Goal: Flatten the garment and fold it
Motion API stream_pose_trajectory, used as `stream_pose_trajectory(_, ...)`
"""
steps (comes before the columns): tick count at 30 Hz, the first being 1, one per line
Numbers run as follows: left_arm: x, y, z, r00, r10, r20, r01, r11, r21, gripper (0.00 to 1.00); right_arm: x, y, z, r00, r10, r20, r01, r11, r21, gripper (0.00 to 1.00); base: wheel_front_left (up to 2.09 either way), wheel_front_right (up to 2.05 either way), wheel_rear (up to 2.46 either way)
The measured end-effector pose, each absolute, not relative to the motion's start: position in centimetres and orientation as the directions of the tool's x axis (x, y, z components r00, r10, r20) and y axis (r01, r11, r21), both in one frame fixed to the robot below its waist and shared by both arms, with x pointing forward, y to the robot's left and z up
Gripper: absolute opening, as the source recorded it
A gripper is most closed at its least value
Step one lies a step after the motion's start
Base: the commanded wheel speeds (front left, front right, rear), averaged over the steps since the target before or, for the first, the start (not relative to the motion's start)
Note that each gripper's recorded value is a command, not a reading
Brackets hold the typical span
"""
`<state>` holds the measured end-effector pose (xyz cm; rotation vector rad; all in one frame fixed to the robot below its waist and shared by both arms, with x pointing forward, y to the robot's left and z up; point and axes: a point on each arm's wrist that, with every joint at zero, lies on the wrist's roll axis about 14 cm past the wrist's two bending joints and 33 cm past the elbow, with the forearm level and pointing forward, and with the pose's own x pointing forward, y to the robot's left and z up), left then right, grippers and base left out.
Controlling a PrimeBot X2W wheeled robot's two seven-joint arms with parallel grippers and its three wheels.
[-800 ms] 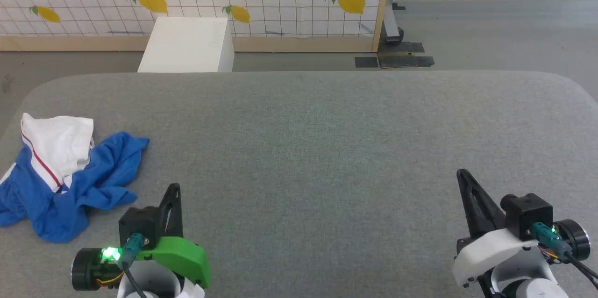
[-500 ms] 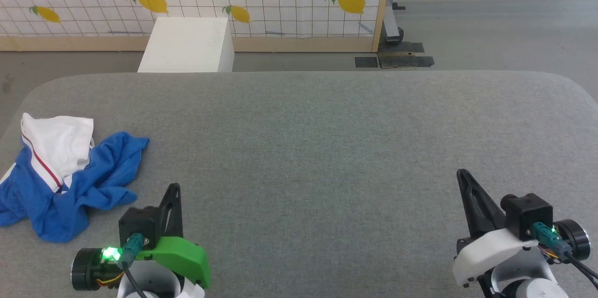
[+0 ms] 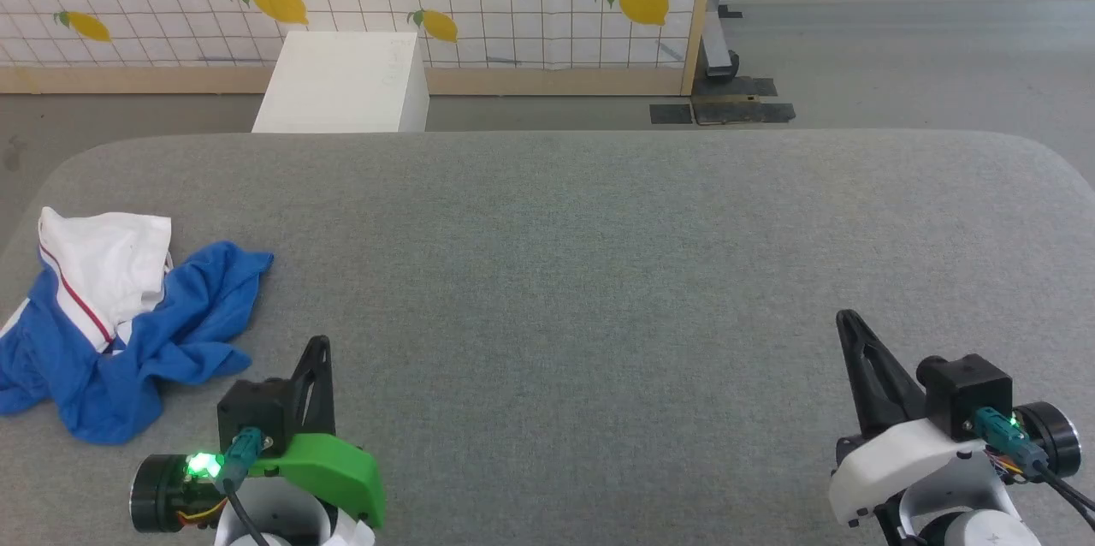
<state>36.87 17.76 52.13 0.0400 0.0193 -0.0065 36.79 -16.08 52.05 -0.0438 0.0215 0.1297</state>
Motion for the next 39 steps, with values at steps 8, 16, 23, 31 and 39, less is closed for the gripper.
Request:
stream_pose_trajectory(8, 36.9, 17.8, 52.1, 1.000, -0.006, -0.019, 0.007, 0.999, 0.040, 0.00, 36.8, -16.1, 52.0, 0.991, 0.129, -0.024, -0.130, 0.991, -0.042, 0.00, 0.00, 0.00, 0.00)
stream_pose_trajectory(16, 36.8, 17.6, 52.1, 1.000, -0.012, -0.020, 0.012, 0.999, 0.033, 1.00, 36.8, -16.3, 52.1, 0.992, 0.122, -0.021, -0.122, 0.992, -0.033, 1.00, 0.00, 0.00, 0.00)
stream_pose_trajectory(23, 36.9, 17.6, 52.3, 1.000, -0.002, -0.002, 0.003, 1.000, 0.030, 1.00, 36.9, -16.8, 52.6, 0.994, 0.109, 0.006, -0.109, 0.994, -0.006, 1.00, 0.00, 0.00, 0.00)
stream_pose_trajectory(31, 36.9, 17.6, 52.9, 1.000, 0.006, 0.025, -0.007, 1.000, 0.025, 1.00, 36.9, -17.3, 53.7, 0.994, 0.092, 0.052, -0.094, 0.995, 0.034, 1.00, 0.00, 0.00, 0.00)
stream_pose_trajectory(39, 36.9, 17.4, 53.2, 0.999, 0.005, 0.047, -0.006, 1.000, 0.017, 1.00, 36.8, -17.8, 54.3, 0.994, 0.078, 0.082, -0.082, 0.995, 0.056, 1.00, 0.00, 0.00, 0.00)
